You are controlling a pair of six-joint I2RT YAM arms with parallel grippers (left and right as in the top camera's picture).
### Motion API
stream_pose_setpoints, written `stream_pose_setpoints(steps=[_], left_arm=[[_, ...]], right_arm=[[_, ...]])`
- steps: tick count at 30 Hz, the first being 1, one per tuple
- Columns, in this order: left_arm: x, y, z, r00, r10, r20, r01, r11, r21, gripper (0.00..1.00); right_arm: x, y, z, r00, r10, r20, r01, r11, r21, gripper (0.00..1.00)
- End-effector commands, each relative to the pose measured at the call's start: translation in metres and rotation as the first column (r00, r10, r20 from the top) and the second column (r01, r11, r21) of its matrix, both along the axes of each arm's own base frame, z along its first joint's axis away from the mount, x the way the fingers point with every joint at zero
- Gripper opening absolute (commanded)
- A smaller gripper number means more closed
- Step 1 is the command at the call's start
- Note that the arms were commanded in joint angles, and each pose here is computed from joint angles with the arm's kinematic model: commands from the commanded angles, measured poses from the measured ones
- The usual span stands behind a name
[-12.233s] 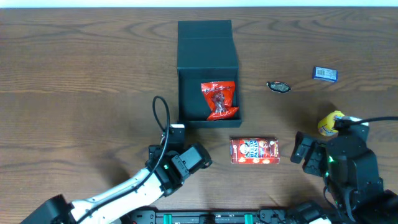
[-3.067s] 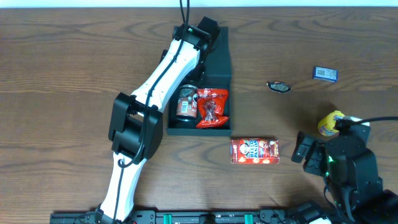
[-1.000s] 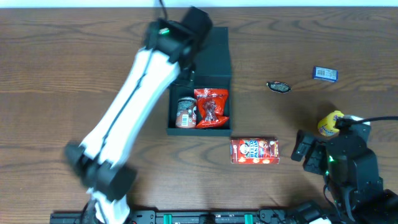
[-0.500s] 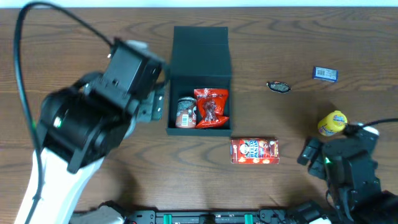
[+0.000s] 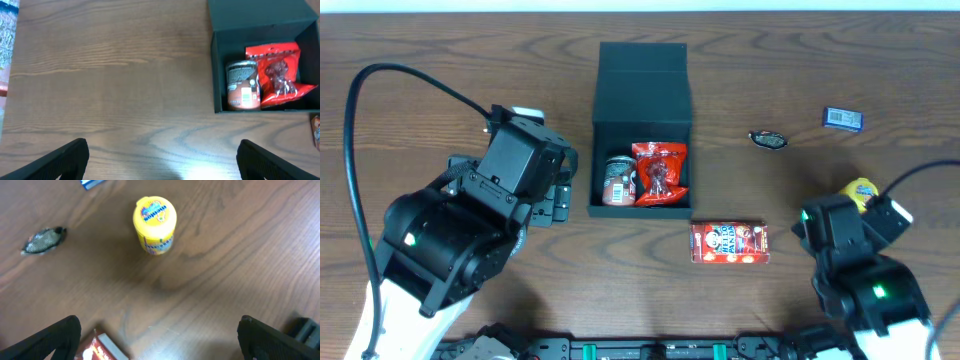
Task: Pack container
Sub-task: 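Raise the left gripper out of the box and retract it left, then move the right gripper over the yellow Mentos bottle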
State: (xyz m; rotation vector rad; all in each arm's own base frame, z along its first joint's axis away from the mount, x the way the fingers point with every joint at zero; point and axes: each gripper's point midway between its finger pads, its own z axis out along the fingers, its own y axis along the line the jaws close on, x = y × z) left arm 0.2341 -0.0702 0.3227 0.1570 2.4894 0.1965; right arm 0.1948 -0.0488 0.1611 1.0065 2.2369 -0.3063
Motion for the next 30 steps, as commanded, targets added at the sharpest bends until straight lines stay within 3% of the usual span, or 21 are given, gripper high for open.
stream_pose_setpoints(steps=[1,10,15,26,30], left_arm=[[0.001,0.002,0.0,1.0,0.011,0.008,-0.011,1.0,0.009,0.95],[0.001,0.002,0.0,1.0,0.005,0.004,-0.005,1.0,0.017,0.95],[0.001,0.003,0.0,1.0,0.005,0.005,-0.005,1.0,0.019,0.95],[0.005,0.01,0.002,1.0,-0.004,0.018,0.002,0.996,0.088,0.95],[0.006,0.009,-0.003,1.0,-0.009,0.006,0.008,0.995,0.099,0.95]], right_arm=[[0.008,-0.009,-0.019,0.997,-0.065,-0.029,0.064,0.998,-0.028,0.99],[0.02,-0.016,-0.082,0.977,-0.092,-0.194,0.071,0.991,-0.115,0.99],[0.045,0.001,-0.097,0.962,0.138,-0.236,-0.165,0.981,-0.099,0.99],[0.033,-0.046,-0.096,0.972,-0.054,-0.227,0.03,0.994,-0.104,0.99],[0.049,-0.045,-0.098,0.977,0.052,-0.208,-0.062,0.997,-0.041,0.99]])
